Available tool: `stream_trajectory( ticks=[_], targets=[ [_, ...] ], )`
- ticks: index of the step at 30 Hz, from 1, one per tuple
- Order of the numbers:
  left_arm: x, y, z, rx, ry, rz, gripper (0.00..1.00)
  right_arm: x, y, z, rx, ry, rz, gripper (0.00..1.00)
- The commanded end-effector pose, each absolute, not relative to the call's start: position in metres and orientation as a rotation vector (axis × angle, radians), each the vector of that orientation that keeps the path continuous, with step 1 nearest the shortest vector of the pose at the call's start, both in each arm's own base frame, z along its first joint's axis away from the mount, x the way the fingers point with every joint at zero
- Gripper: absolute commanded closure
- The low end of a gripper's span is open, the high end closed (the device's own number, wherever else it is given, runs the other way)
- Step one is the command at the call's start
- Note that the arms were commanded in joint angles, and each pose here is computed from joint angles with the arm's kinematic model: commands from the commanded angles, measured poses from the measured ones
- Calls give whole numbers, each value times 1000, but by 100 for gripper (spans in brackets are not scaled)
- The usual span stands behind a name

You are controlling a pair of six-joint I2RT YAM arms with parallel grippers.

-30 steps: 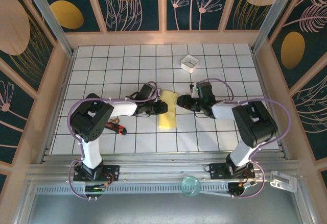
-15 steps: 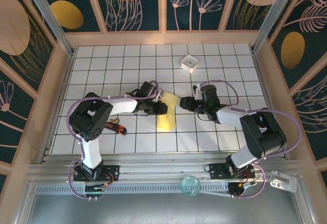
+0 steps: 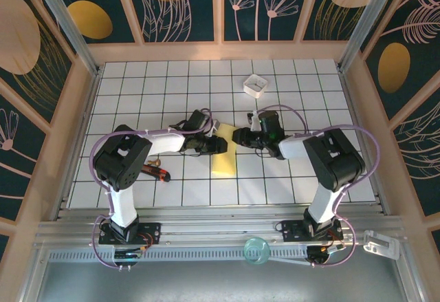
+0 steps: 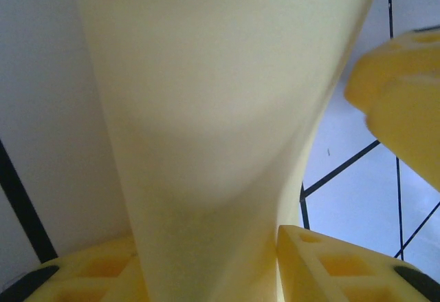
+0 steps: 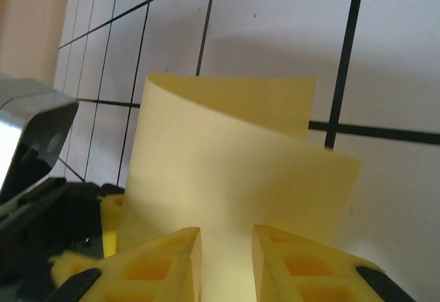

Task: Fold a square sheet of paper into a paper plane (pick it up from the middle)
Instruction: First fold in half a square sheet of paper at the center of the table.

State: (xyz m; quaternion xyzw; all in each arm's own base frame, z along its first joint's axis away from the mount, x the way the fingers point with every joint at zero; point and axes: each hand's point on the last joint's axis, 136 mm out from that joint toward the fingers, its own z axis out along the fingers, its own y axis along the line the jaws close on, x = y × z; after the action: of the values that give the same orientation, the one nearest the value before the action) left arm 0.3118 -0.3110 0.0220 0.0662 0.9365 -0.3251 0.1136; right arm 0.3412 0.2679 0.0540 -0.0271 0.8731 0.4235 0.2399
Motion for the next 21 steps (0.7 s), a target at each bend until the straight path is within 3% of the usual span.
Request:
stream_trajectory(
  ticks=[1, 15, 21],
  targets=[
    [303, -281, -16, 98, 2851, -764, 52, 351, 276, 52, -70, 2378, 1171, 76],
    [313, -266, -5, 86, 2814, -622, 33, 362, 286, 39, -64, 2386, 1204, 79],
    [318, -264, -3, 78, 2803, -587, 29, 362, 288, 35, -67, 2394, 1212, 80]
  ],
)
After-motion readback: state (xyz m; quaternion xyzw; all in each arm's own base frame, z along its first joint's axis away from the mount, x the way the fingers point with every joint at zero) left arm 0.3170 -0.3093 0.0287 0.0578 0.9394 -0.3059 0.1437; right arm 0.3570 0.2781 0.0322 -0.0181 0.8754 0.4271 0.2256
